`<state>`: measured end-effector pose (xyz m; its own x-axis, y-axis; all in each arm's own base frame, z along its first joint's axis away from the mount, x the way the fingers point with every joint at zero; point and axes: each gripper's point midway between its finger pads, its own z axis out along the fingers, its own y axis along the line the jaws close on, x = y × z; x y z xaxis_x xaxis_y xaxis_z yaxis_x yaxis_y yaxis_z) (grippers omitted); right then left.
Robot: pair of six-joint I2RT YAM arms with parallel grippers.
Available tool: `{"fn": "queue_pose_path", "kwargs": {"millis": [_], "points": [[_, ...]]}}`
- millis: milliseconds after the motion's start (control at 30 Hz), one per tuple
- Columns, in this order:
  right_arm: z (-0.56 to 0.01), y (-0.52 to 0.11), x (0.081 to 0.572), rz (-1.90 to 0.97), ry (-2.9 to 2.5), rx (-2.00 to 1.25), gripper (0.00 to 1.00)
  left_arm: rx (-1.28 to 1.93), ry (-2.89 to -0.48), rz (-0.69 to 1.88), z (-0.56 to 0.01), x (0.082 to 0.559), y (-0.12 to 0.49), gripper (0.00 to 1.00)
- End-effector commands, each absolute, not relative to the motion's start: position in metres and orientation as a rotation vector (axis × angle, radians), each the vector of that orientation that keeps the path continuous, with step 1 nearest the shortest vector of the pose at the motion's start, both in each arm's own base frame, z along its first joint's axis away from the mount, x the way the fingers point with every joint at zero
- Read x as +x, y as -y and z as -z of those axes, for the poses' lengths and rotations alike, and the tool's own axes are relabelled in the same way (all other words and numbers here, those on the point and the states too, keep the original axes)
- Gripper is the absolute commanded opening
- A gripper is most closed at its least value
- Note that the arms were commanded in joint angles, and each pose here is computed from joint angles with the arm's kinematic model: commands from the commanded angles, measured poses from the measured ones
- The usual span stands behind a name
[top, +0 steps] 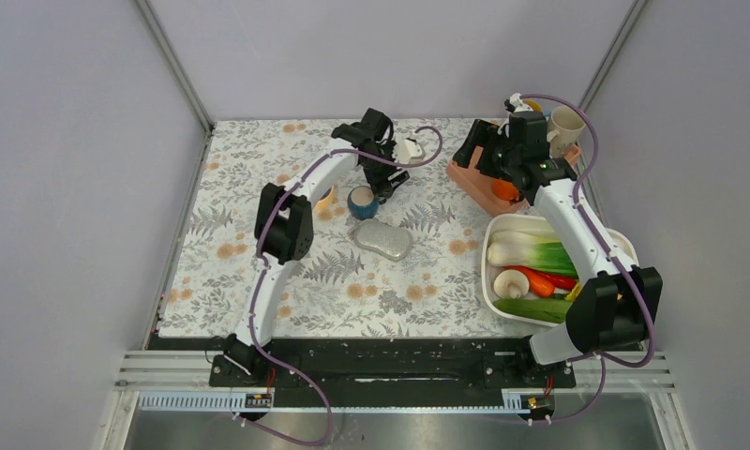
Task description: Turn the mug right side up
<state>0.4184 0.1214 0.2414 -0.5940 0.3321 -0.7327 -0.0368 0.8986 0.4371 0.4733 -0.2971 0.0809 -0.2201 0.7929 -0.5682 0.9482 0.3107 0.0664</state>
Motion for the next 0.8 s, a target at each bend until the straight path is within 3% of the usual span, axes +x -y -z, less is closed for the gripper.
{"fn": "queue_pose_path", "kwargs": {"millis": [0, 133, 467, 533, 700, 767], "points": [[-0.256, -0.117, 0.417, -0.509, -2.111, 0.204, 0.94, 1.617, -2.062, 0.350, -0.078, 0.469, 0.293, 0.70], [-0.254, -0.116, 0.416, -0.504, -2.113, 0.204, 0.94, 1.659, -2.078, 0.331, -0.066, 0.462, 0.292, 0.70], [-0.258, -0.112, 0.415, -0.494, -2.101, 0.205, 0.94, 1.720, -2.121, 0.181, -0.041, 0.471, 0.280, 0.49], [-0.259, -0.113, 0.415, -0.498, -2.100, 0.203, 0.94, 1.752, -2.116, 0.178, -0.038, 0.467, 0.281, 0.39], [-0.262, -0.110, 0.413, -0.483, -2.095, 0.198, 0.94, 1.792, -2.138, 0.168, -0.034, 0.458, 0.274, 0.04], [-0.264, -0.107, 0.412, -0.465, -2.089, 0.198, 0.95, 1.796, -2.143, 0.164, -0.037, 0.456, 0.271, 0.00]]}}
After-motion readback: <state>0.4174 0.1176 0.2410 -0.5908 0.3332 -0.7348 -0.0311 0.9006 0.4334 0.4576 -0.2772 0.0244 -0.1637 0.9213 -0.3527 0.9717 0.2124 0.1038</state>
